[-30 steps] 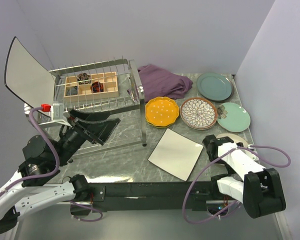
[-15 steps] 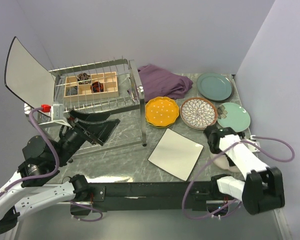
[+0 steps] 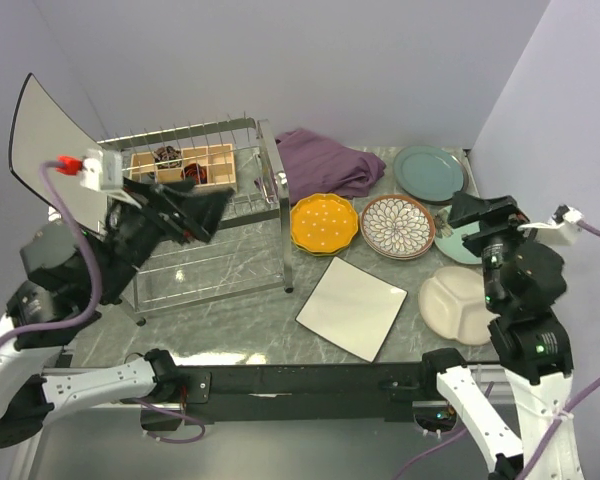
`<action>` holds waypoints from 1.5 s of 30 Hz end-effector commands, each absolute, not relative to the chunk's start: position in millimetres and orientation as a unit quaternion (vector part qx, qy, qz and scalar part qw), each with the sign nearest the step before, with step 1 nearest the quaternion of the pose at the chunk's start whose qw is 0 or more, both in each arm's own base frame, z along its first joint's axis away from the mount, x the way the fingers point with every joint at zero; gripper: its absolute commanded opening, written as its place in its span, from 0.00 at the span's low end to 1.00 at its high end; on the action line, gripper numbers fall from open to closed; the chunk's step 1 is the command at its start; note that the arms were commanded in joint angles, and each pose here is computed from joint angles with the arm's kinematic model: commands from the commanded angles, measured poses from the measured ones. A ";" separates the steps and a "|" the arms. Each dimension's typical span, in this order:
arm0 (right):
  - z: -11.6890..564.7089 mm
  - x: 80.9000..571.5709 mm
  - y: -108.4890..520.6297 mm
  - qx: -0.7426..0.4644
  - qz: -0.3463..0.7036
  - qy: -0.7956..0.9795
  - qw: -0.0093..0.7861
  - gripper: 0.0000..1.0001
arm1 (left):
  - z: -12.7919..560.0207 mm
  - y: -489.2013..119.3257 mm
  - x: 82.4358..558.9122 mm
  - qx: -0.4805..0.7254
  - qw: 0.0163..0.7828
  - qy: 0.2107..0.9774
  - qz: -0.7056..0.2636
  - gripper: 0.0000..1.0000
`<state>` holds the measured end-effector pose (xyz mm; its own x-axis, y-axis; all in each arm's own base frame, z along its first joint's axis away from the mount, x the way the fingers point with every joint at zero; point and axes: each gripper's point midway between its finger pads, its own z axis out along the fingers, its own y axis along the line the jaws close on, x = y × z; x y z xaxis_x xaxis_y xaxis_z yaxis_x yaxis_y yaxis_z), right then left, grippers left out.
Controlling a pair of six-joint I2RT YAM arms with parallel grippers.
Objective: Unload the plates from the dish rack
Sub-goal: Place the plate at the corner of the board, then unload the plate from the dish rack.
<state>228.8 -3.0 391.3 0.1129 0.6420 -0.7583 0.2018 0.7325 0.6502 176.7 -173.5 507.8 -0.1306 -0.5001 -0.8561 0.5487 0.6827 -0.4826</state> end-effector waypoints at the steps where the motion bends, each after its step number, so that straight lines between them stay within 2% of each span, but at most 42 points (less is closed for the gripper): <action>1: 391.0 200.0 86.6 0.059 0.294 0.706 0.641 0.91 | 541.6 -90.0 194.9 -0.067 0.731 0.637 -0.236 1.00; 5: 382.8 179.9 98.7 0.045 0.340 0.691 0.636 0.91 | 558.2 -56.5 212.2 -0.106 0.752 0.644 -0.093 0.97; 8: 371.0 172.8 111.7 0.036 0.381 0.689 0.616 0.91 | 565.1 -18.6 214.1 -0.154 0.741 0.651 0.057 0.93; 12: 354.9 169.3 125.0 0.016 0.411 0.694 0.591 0.90 | 565.9 16.4 198.7 -0.186 0.722 0.652 0.138 0.87; 20: 356.9 152.1 121.9 0.006 0.420 0.664 0.618 0.91 | 563.6 50.3 176.8 -0.252 0.714 0.644 0.106 0.83; 28: 345.7 152.7 126.1 0.006 0.436 0.658 0.614 0.91 | 548.2 67.7 165.3 -0.269 0.705 0.648 0.108 0.87; 35: 337.4 155.9 126.9 0.008 0.439 0.657 0.613 0.91 | 530.8 75.1 160.2 -0.273 0.700 0.651 0.110 0.87; 39: 332.3 157.6 128.8 0.004 0.440 0.659 0.610 0.92 | 515.8 74.7 160.4 -0.278 0.700 0.649 0.105 0.79; 45: 328.6 161.3 127.6 0.008 0.436 0.660 0.612 0.92 | 497.6 65.0 166.4 -0.265 0.703 0.651 0.106 0.74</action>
